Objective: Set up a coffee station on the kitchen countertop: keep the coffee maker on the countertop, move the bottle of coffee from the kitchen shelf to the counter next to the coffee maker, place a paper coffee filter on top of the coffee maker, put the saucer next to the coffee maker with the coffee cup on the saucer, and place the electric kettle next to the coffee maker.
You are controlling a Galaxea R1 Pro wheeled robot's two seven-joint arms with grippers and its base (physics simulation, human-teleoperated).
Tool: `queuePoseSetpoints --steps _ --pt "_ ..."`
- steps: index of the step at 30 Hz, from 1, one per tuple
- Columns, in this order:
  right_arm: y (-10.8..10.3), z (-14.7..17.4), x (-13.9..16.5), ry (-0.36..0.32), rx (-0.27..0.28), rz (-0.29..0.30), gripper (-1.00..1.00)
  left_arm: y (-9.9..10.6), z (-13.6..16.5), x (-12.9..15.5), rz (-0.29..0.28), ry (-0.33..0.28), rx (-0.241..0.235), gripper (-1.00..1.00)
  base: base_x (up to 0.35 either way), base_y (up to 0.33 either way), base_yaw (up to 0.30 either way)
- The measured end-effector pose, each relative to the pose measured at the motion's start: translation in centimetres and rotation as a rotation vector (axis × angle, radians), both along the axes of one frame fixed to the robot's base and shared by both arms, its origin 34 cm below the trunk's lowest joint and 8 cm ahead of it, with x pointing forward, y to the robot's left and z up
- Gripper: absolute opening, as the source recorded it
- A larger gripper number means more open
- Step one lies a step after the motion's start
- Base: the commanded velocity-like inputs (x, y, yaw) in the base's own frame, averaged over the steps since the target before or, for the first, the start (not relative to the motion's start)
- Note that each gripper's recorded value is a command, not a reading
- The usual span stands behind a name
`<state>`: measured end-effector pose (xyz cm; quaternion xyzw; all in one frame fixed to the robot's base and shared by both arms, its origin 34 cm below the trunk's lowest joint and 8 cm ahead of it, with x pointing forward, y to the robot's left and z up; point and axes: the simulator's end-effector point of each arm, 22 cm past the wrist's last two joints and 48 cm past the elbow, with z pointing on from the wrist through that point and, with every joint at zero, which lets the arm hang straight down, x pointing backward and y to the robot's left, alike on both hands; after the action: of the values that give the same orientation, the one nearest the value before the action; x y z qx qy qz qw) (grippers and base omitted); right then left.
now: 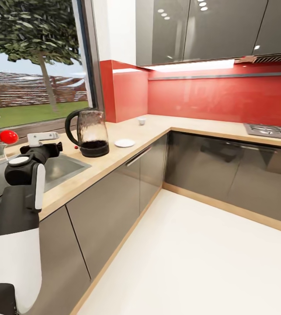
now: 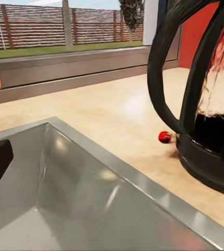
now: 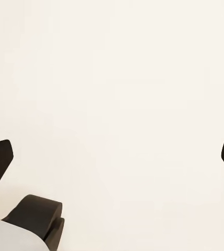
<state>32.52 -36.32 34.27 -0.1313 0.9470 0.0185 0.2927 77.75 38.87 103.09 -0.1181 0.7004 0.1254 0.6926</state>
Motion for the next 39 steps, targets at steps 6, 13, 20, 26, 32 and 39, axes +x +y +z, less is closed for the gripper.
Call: queuePoseSetpoints --steps 6,13,20,26,32,39 --pt "0.0 0.0 0.0 0.001 0.000 0.000 1.00 0.0 -0.1 0.0 0.000 0.002 0.001 1.00 0.060 0.000 0.000" --pt "0.0 0.0 0.0 0.000 0.000 0.001 1.00 -0.1 -0.1 0.1 -0.001 0.001 0.001 1.00 0.106 0.000 0.000" --pt "0.0 0.0 0.0 0.001 0.000 0.001 1.00 -0.1 -0.1 0.1 -0.003 0.002 0.001 1.00 0.054 0.034 0.000" --pt "0.0 0.0 0.0 0.001 0.000 0.001 1.00 -0.2 -0.1 0.1 -0.006 0.002 0.001 1.00 0.118 0.094 0.000" --pt "0.0 0.0 0.0 0.001 0.000 0.001 1.00 -0.2 3.1 0.6 -0.008 -0.021 -0.009 1.00 0.006 0.004 0.000" --pt "0.0 0.0 0.0 0.000 0.000 0.000 1.00 -1.7 4.0 1.4 -0.033 -0.011 -0.038 1.00 0.000 0.000 0.000"
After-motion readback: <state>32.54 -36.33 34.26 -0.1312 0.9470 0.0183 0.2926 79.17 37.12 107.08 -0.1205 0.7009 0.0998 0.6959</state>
